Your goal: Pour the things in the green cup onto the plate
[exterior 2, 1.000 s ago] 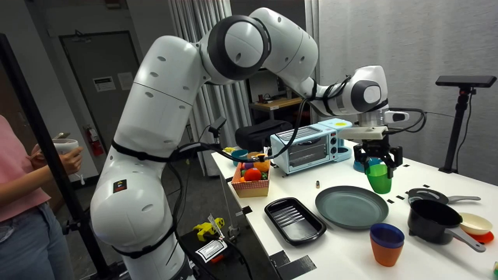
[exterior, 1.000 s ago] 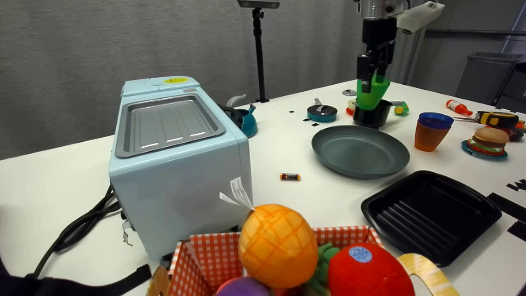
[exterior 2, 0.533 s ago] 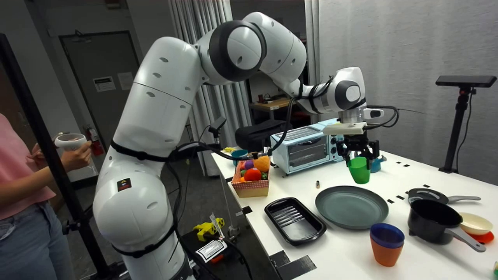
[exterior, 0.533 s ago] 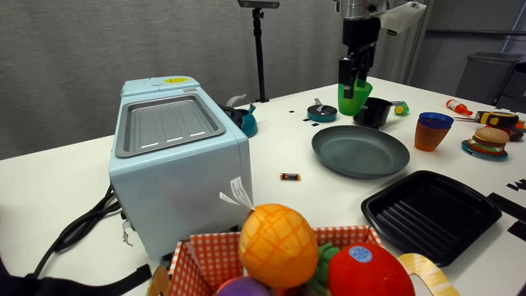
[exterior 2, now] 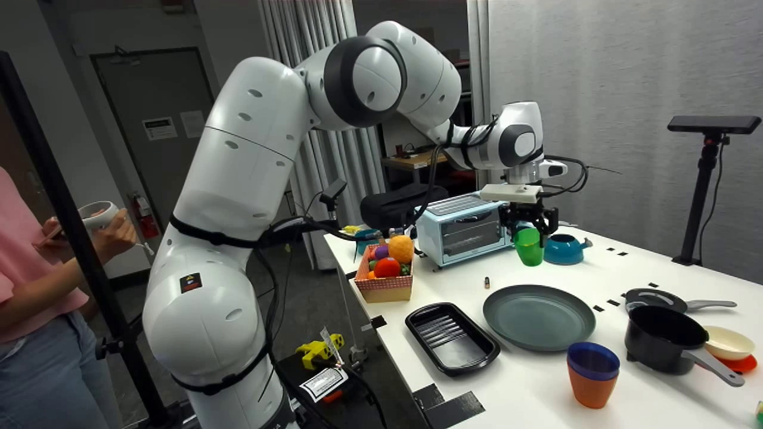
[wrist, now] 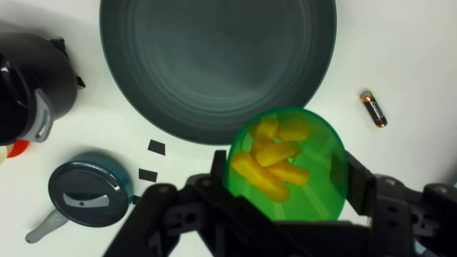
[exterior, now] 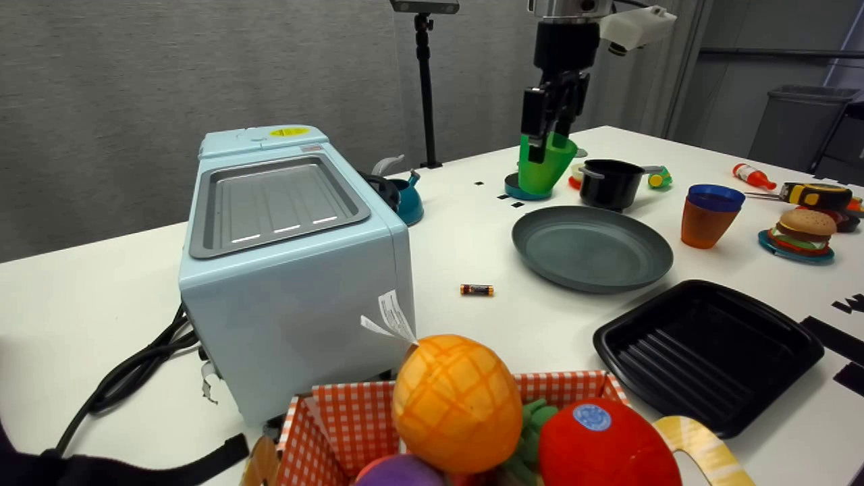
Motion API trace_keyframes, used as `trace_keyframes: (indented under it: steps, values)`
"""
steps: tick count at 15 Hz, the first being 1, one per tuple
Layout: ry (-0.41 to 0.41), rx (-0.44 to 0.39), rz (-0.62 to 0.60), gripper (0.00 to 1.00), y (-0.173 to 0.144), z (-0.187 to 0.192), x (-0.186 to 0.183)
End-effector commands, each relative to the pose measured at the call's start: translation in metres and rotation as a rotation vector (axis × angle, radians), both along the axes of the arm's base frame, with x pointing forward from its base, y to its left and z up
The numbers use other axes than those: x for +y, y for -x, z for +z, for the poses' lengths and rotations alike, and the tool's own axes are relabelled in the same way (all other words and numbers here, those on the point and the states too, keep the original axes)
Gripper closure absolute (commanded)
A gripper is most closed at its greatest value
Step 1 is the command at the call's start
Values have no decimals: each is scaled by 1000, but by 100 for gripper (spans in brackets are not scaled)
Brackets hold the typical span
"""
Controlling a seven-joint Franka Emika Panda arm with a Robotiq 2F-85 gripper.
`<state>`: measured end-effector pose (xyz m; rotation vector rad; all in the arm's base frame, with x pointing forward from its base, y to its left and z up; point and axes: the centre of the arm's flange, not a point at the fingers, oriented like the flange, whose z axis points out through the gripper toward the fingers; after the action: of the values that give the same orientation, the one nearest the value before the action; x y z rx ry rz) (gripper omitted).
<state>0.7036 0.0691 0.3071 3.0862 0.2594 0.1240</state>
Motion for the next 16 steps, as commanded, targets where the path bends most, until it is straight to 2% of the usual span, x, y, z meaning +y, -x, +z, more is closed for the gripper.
trace_keyframes:
  steps: [1,8,16]
  values:
    - [-48,-109,22,50,-2,3,4]
    - [-46,-250,28,50,10,-3,-31]
    - [-26,-395,49,50,54,-19,-92]
